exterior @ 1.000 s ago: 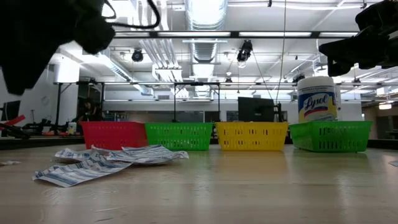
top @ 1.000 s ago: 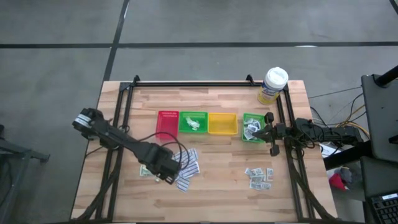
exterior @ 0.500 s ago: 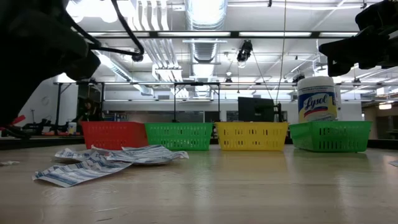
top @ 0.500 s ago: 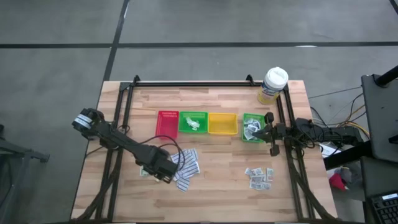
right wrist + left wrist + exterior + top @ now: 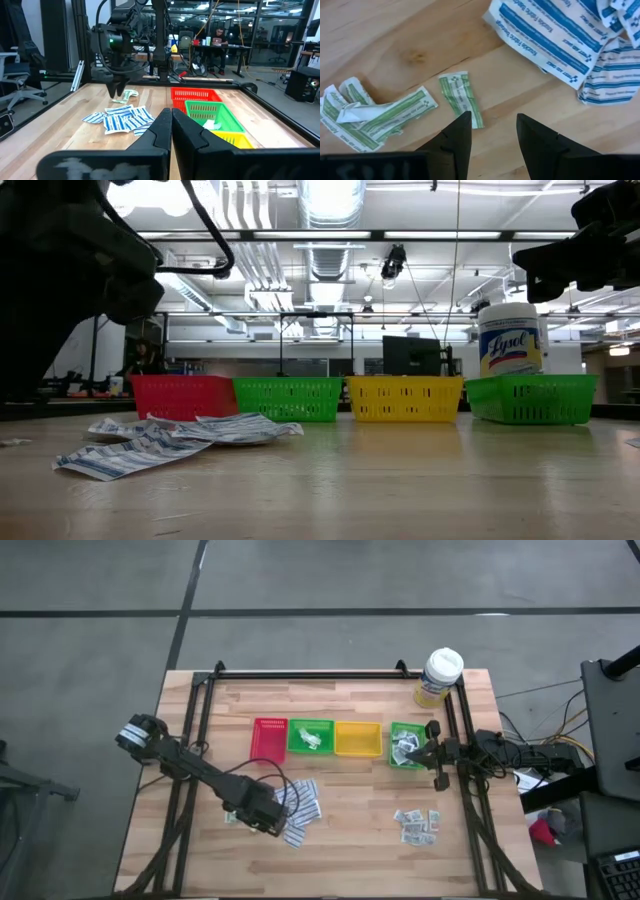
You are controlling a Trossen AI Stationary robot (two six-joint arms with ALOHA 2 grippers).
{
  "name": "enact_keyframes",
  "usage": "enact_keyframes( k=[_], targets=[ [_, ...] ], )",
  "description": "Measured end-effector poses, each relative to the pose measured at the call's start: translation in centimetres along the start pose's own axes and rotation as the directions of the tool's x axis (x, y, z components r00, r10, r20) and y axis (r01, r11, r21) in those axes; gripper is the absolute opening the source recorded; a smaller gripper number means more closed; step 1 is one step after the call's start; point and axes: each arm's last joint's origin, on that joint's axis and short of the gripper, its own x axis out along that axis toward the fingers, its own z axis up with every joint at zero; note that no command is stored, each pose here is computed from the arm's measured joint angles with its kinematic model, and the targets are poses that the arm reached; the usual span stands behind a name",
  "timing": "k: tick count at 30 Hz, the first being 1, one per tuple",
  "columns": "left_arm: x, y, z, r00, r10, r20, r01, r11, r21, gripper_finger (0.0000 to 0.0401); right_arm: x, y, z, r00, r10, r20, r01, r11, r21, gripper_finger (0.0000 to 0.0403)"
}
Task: Pick & Place First Aid Supplies
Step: Put the green bandage into the left green bin
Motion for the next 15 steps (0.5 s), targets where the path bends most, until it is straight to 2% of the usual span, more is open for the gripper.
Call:
enact_keyframes(
  k=[15],
  targets=[
    [1.7,1.3,0.4,1.000,0.009,0.013,-0.008,0.999,-0.042,0.0149,0.0,0.0,0.0,1.000,0.000,0.000,0.000,1.000,0.000,0.0008]
  ],
)
